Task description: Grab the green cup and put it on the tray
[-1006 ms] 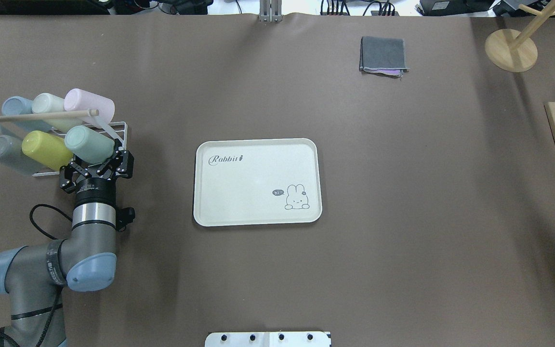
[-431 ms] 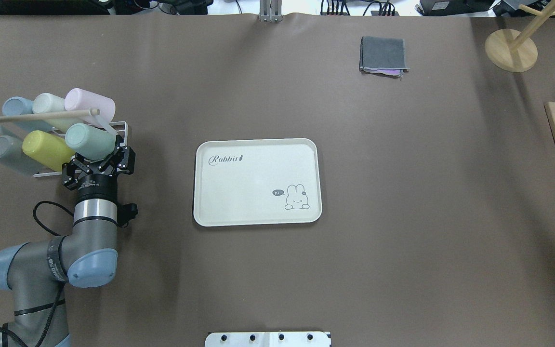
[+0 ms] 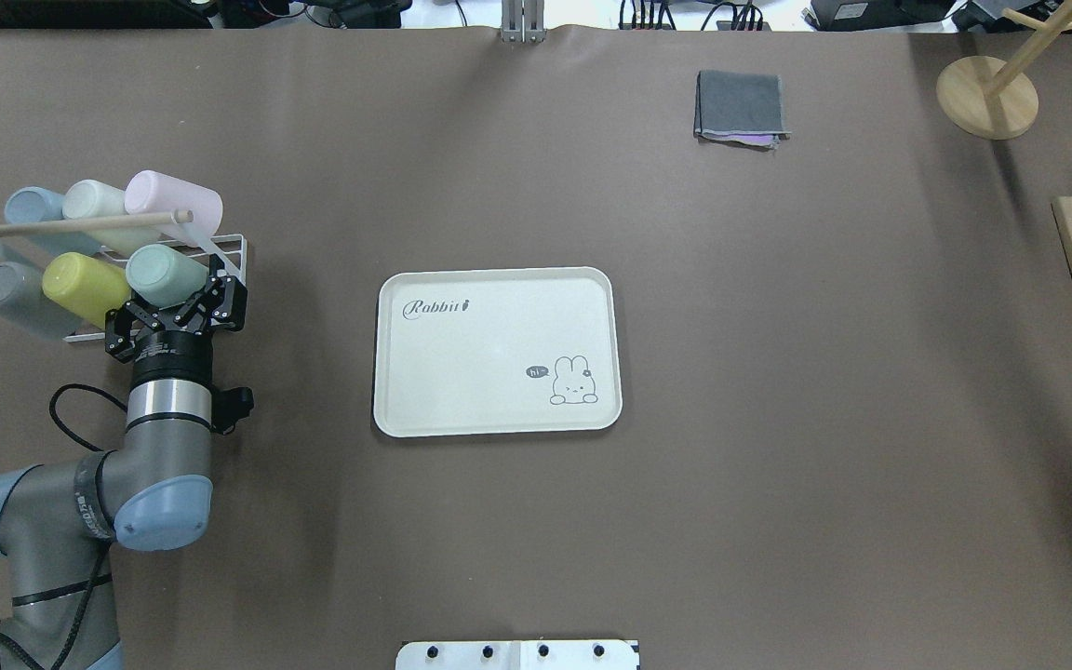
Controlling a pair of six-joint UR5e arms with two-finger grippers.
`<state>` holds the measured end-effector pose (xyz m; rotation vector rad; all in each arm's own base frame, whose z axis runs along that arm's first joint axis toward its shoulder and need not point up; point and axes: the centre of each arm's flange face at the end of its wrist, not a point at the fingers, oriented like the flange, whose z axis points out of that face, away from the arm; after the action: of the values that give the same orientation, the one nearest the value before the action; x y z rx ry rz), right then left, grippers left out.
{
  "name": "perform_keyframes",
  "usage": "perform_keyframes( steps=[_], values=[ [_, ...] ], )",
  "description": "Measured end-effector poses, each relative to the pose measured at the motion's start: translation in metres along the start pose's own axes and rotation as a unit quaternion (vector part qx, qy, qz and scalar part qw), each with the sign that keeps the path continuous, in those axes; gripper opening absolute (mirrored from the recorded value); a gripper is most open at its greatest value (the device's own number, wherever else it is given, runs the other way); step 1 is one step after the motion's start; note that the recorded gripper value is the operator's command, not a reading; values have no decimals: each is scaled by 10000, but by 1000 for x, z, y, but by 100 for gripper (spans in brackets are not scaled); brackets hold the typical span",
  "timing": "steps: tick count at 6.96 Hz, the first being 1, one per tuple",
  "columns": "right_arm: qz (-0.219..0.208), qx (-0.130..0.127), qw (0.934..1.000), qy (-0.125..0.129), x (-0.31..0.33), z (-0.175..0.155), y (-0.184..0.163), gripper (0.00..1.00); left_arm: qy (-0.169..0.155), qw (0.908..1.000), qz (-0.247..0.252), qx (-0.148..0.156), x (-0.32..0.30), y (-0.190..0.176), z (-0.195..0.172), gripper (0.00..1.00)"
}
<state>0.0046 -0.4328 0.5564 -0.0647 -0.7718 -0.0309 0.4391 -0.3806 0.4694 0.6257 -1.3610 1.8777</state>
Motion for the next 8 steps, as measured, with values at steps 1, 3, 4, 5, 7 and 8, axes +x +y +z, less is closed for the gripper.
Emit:
perform_keyframes(
  steps=[1,3,4,5,7,8],
  values=[
    [-22,-11,10000,-18,7,1,1,99,8,10000,14,0,6,0,1,97],
    [-60,-24,10000,6,13,3,1,99,30,10000,39,-5,10,0,2,96],
    [-66,-46,10000,20,16,6,1,99,42,10000,68,7,11,-1,3,96],
    [-83,-68,9999,28,19,9,0,99,53,9999,139,34,12,-2,3,96],
    [-76,-94,9999,38,25,13,-1,99,61,9996,264,90,11,-4,3,93],
    [-59,-85,9999,40,28,13,0,99,63,9995,295,104,11,-4,3,83]
  ],
)
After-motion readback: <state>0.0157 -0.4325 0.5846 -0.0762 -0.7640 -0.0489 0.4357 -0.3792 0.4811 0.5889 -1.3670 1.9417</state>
